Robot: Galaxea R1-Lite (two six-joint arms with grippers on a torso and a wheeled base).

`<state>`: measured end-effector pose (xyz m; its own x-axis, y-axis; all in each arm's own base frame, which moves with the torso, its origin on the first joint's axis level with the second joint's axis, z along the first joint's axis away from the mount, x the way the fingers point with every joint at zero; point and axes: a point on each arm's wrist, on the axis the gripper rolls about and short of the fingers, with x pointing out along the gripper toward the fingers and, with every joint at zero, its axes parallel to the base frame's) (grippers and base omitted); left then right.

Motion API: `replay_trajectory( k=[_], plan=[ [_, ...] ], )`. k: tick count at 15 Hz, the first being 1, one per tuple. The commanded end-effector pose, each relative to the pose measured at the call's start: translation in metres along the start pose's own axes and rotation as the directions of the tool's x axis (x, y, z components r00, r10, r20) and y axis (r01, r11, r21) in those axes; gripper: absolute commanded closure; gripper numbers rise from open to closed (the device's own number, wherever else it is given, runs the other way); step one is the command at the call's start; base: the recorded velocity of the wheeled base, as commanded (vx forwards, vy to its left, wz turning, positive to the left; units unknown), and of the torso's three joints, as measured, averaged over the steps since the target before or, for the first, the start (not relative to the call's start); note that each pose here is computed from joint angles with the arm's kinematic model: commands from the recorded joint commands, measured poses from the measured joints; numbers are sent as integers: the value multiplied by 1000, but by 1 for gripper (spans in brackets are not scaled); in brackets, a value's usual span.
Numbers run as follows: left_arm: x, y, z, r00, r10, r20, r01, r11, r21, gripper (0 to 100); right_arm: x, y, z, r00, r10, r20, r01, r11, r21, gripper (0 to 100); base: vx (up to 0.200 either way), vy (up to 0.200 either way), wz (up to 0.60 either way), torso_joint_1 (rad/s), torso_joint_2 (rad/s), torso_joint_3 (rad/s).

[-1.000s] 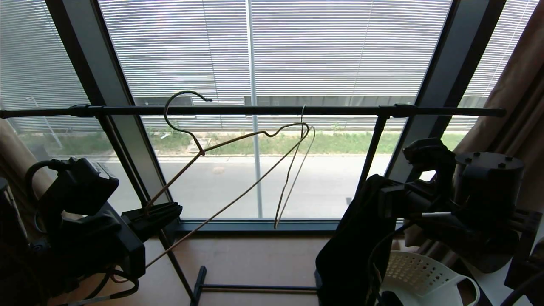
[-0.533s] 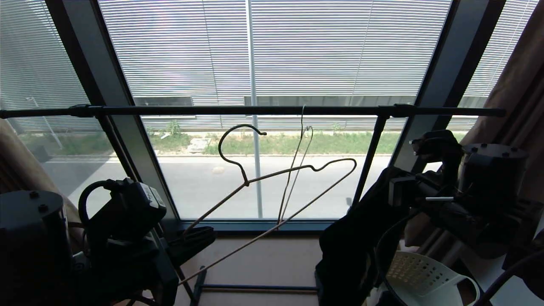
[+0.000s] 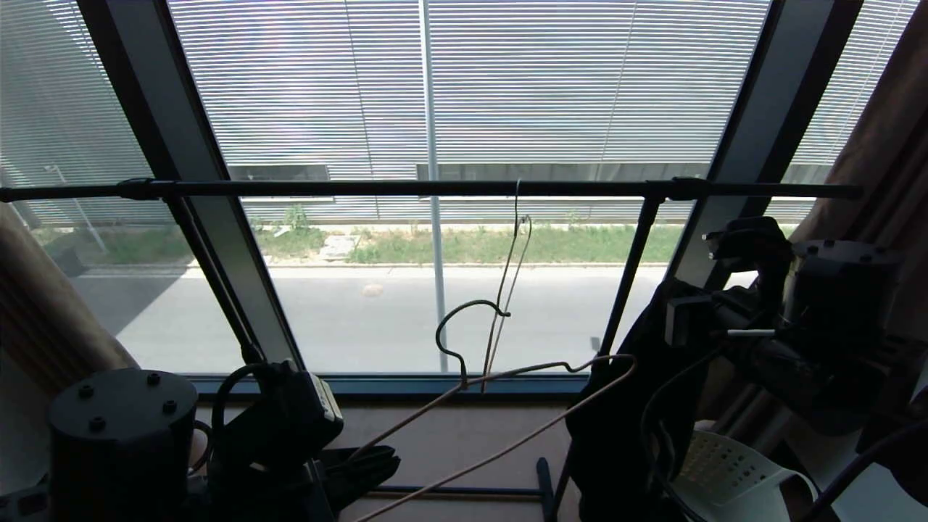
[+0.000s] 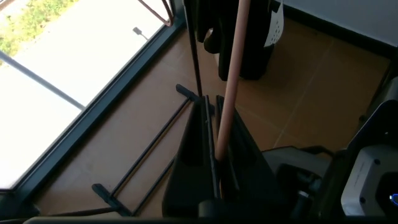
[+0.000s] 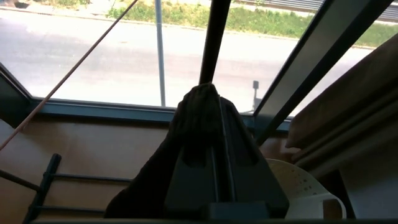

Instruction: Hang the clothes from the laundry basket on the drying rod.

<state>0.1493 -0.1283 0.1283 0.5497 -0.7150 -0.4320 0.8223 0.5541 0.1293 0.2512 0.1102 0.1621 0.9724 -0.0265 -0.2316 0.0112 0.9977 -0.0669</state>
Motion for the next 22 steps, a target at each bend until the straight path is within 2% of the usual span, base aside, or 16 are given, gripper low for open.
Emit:
replay_trajectory(
  k=[1,6,9,11,18,19,21,22],
  plan=[
    [4,-3,-2,1000,-19,-18,19,1000,2,100,1,0,-1,1000,1,-3,-1,1000,-2,100,0,0,0,0,0,0],
    [16,-2,-3,999,-30,-43,30,1000,0,100,-5,6,-3,1000,19,-10,-19,1000,-13,100,0,0,0,0,0,0],
    [25,0,-2,998,-30,-55,30,1000,-5,100,-13,19,-3,1000,22,0,-22,999,-26,100,0,0,0,0,0,0],
    [31,1,-2,998,-28,-51,27,1000,-8,100,-26,34,0,999,37,26,-36,998,-44,100,0,0,0,0,0,0],
    [45,11,-4,1000,10,-22,-11,1000,-19,100,-55,67,-2,995,76,57,-67,987,-149,100,0,0,0,0,0,0],
    [47,15,-7,999,27,-20,-27,999,-25,100,-59,74,-2,996,59,63,-49,986,-157,100,0,0,0,0,0,0],
    [44,16,-12,999,39,-15,-40,999,-29,100,-55,74,2,997,27,76,-16,990,-139,100,0,0,0,0,0,0],
    [41,20,-15,998,61,-15,-61,997,-37,100,-49,68,4,997,-5,76,14,992,-129,100,0,0,0,0,0,0]
  ],
)
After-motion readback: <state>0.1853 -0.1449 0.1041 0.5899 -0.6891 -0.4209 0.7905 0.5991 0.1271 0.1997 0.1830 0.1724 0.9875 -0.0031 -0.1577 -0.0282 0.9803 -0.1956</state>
